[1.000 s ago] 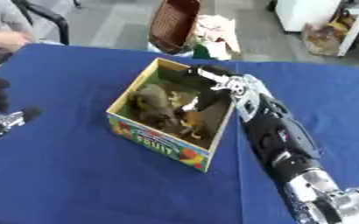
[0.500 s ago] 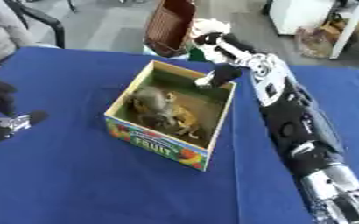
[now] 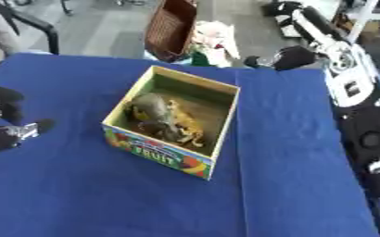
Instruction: Pick up objects on the table and place them in the box.
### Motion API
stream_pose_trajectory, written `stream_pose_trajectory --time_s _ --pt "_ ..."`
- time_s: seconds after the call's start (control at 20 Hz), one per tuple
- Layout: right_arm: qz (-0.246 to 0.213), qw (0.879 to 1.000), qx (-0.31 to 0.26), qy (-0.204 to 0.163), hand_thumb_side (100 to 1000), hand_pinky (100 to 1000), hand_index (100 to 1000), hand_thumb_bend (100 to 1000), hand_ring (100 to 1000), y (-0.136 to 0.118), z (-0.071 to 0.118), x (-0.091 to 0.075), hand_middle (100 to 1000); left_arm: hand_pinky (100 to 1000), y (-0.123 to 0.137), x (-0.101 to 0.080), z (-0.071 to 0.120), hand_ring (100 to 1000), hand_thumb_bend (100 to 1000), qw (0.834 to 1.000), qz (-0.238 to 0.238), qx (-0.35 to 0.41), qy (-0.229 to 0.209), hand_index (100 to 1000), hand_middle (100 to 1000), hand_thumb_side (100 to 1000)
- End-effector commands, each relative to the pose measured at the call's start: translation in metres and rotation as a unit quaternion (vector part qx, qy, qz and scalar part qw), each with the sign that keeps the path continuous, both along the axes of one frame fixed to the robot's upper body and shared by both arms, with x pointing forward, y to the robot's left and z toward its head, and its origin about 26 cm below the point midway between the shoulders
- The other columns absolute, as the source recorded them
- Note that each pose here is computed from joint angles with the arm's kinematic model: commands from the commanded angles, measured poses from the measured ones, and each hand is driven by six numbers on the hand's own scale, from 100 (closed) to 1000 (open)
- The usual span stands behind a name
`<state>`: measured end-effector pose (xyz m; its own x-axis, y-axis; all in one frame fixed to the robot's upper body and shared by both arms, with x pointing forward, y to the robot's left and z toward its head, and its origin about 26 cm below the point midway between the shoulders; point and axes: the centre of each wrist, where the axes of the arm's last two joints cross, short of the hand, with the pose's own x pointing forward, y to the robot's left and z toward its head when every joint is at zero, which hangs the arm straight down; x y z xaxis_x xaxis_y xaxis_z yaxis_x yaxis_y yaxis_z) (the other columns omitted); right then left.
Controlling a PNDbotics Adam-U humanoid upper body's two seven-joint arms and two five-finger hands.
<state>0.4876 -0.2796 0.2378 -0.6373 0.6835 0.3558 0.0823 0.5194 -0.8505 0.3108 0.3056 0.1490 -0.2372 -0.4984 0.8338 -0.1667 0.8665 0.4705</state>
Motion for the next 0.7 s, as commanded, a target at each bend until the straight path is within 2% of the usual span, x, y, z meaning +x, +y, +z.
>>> stream_pose_trajectory --time_s 0.05,0.3,0.7 --pt "-0.012 0.998 0.017 -0.052 331 740 912 645 891 -0.022 0.026 -0.013 789 466 0.005 -0.001 0.006 464 826 1.000 0.014 0.001 -0.017 579 434 187" --pt "-0.023 0.996 0.057 -0.068 288 722 916 622 891 -0.036 0.016 -0.030 794 467 0.008 -0.004 -0.001 469 825 0.999 0.027 -0.011 -0.021 572 440 180" --pt "-0.014 0.990 0.131 -0.045 277 725 920 608 906 -0.036 -0.008 -0.052 810 473 0.010 -0.009 -0.018 492 825 0.999 0.034 -0.022 -0.007 564 460 180"
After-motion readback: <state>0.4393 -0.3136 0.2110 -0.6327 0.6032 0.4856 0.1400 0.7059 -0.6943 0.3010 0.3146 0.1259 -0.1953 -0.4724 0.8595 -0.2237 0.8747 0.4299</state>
